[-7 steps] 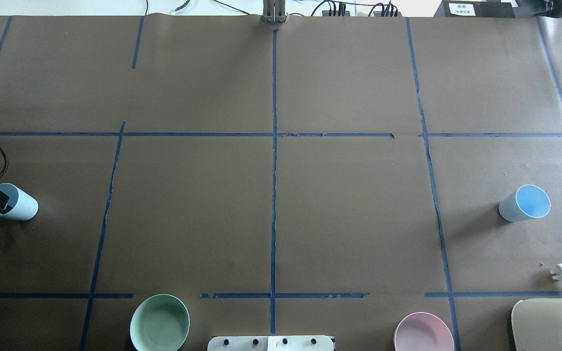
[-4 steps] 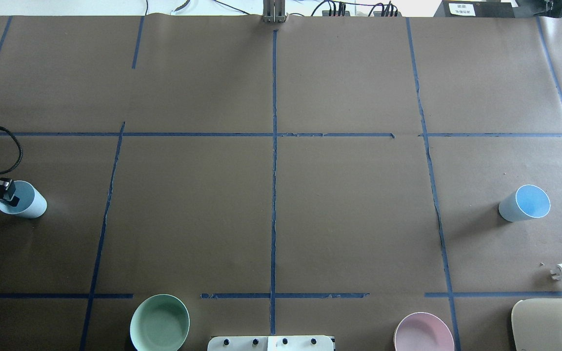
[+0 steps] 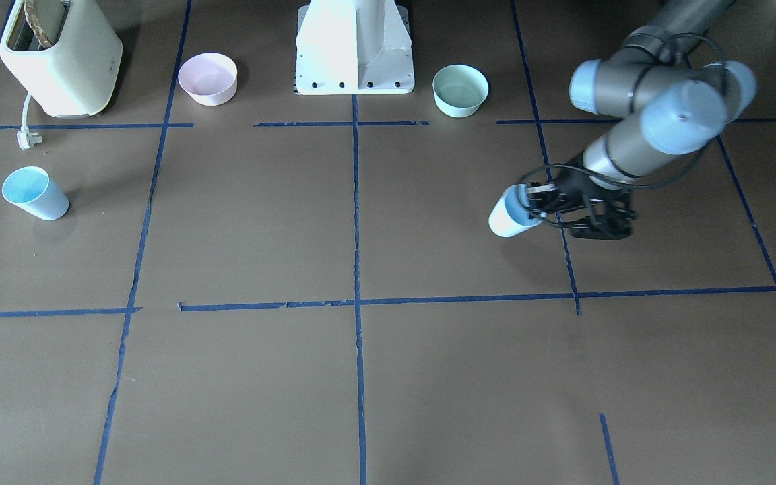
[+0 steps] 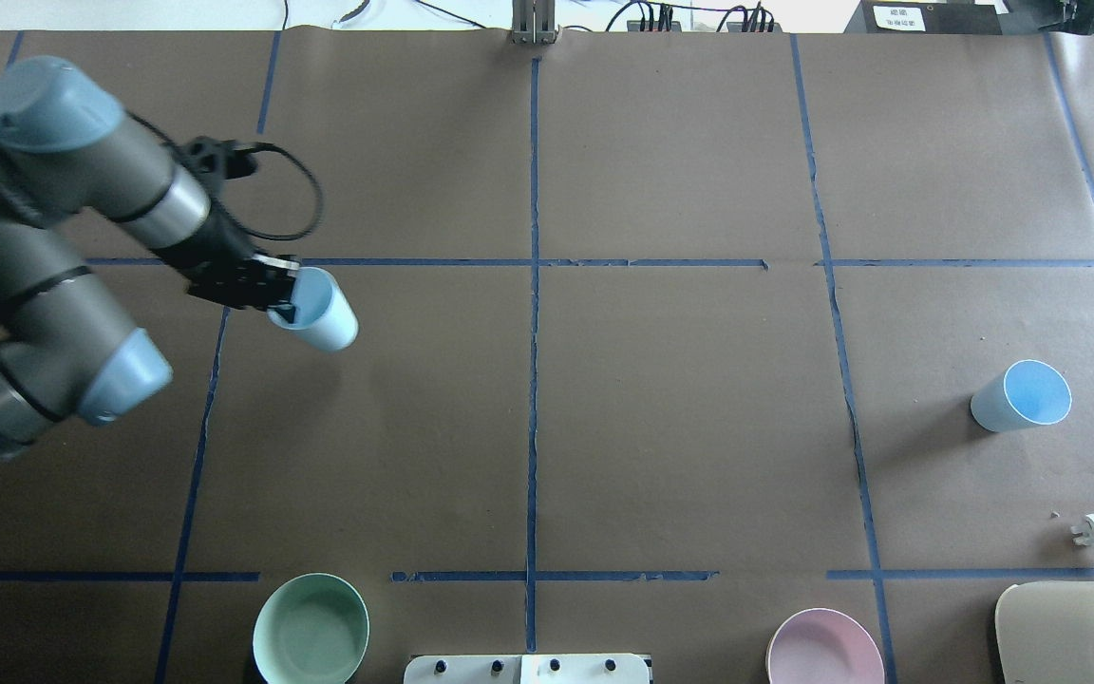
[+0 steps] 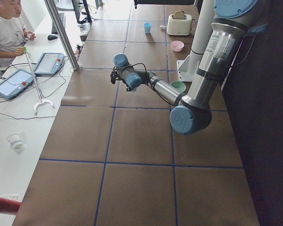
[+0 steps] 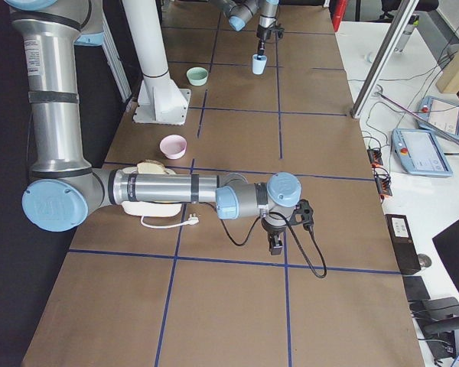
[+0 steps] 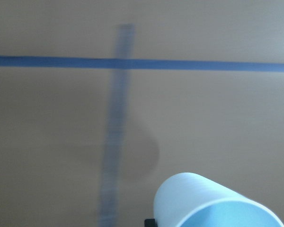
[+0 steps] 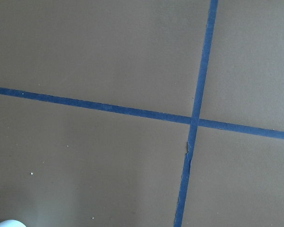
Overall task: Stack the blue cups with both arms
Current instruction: 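Carry the light-blue cup with the left gripper toward the table center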
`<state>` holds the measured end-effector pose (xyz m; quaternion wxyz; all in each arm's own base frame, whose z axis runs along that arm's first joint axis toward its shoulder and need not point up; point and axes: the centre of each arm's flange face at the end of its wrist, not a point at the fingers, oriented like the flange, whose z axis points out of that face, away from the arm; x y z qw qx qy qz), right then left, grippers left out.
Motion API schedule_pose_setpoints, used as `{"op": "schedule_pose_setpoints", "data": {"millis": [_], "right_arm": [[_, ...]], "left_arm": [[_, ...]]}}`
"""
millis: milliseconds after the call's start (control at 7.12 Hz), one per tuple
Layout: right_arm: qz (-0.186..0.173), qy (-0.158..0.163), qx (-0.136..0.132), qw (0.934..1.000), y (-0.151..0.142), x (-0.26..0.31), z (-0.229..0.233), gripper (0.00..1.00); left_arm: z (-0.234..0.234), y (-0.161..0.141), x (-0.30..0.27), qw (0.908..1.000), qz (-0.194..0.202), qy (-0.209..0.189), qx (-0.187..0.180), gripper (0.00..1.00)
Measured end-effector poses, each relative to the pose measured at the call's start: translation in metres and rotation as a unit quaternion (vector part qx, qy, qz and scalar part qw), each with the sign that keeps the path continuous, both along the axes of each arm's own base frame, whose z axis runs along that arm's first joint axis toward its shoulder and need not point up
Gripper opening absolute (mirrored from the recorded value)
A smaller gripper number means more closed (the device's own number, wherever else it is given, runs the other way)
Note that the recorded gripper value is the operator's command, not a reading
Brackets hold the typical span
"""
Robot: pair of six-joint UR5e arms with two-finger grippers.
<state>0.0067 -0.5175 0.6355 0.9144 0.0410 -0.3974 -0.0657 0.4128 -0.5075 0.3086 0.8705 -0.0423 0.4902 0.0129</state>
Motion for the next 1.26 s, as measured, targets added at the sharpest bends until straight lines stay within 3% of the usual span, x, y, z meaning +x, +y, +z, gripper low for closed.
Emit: {"op": "schedule_pose_setpoints", "data": {"millis": [281, 421, 843, 1264], "right_arm": [[0.0, -0.003, 0.005, 1.0, 0.0, -0.001, -0.006, 1.0], [0.0, -0.003, 0.005, 1.0, 0.0, -0.001, -0.007, 1.0], [-0.002, -0.016, 0.004, 0.9999, 0.001, -0.003, -0.009, 1.0], [-0.003, -0.021, 0.003, 0.9998, 0.001, -0.003, -0.01, 1.0]], "left_arm": [[-0.103, 0.031, 0.108, 0.9994, -0.014, -0.021, 0.023, 0.0], [-0.122, 0.043, 0.138, 0.999, -0.019, -0.029, 0.028, 0.0], [-0.131, 0.068, 0.177, 0.9981, -0.016, -0.042, 0.042, 0.03], [-0.126, 0.07, 0.185, 0.9974, -0.02, -0.05, 0.047, 0.06]]}}
